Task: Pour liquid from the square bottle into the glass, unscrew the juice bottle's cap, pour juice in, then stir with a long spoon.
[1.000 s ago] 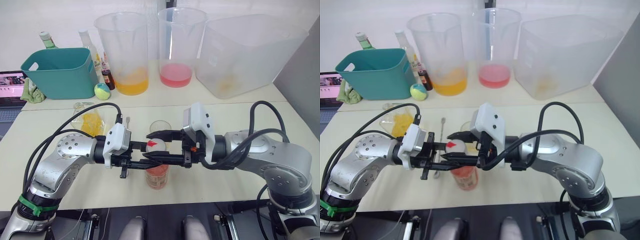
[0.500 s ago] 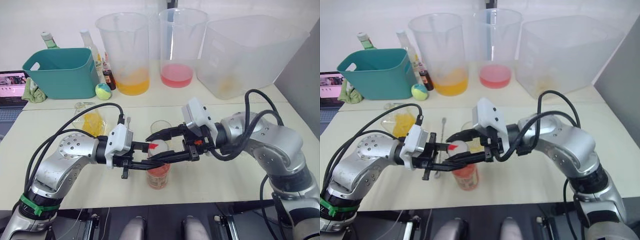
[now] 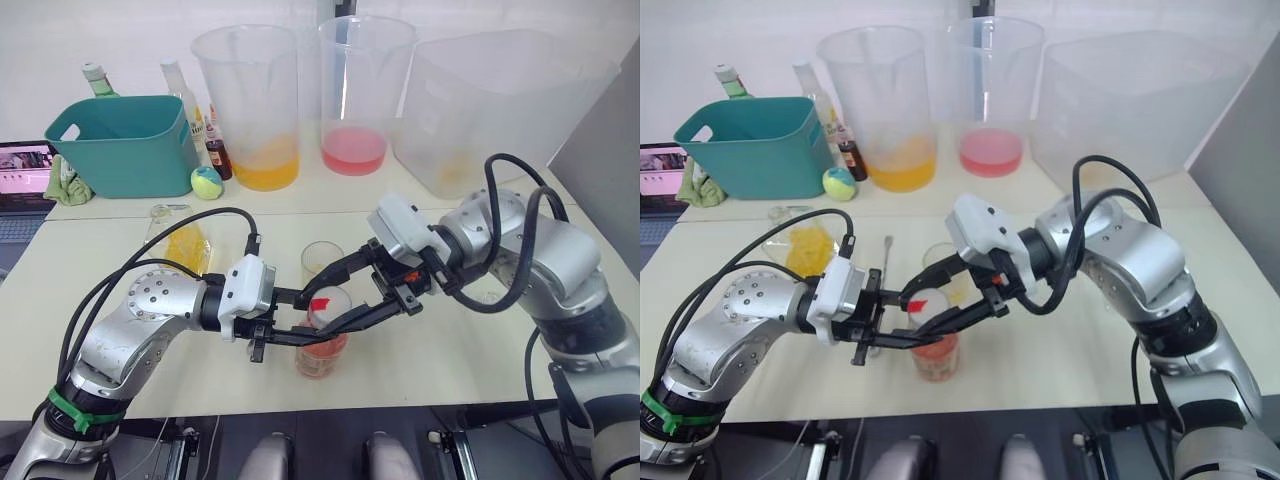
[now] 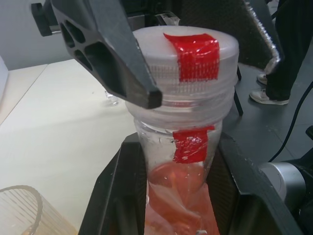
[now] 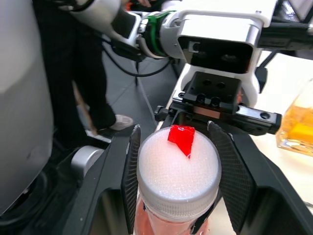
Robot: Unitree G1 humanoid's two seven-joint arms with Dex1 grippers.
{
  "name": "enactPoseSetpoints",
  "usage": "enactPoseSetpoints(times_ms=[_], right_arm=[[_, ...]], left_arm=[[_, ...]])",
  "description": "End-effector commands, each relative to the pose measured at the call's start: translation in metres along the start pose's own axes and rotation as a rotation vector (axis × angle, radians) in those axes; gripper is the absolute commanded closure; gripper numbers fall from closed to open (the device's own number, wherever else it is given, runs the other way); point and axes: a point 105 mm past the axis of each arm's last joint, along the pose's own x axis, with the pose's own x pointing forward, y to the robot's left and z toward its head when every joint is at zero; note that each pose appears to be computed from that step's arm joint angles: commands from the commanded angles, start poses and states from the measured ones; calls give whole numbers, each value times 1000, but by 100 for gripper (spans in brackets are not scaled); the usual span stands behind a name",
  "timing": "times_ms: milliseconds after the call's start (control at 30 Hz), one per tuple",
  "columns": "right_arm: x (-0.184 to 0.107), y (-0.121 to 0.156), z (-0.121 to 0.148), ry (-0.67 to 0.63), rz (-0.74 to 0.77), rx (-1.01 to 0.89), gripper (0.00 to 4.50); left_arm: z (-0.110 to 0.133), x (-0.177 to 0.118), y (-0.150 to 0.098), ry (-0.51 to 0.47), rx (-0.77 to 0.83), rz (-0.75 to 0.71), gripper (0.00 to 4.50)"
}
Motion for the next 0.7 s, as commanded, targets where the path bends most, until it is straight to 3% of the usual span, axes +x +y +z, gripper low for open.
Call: enactPoseSetpoints(times_ms=[33,700], right_arm=[[-8,-11,-11,55,-11,5,281],[-16,-5,38,-99,-107,-61,281]], left_arm=[[-20,-10,2,70,-71,29,326],[-25,-12,-7,100,-82,-3,326]])
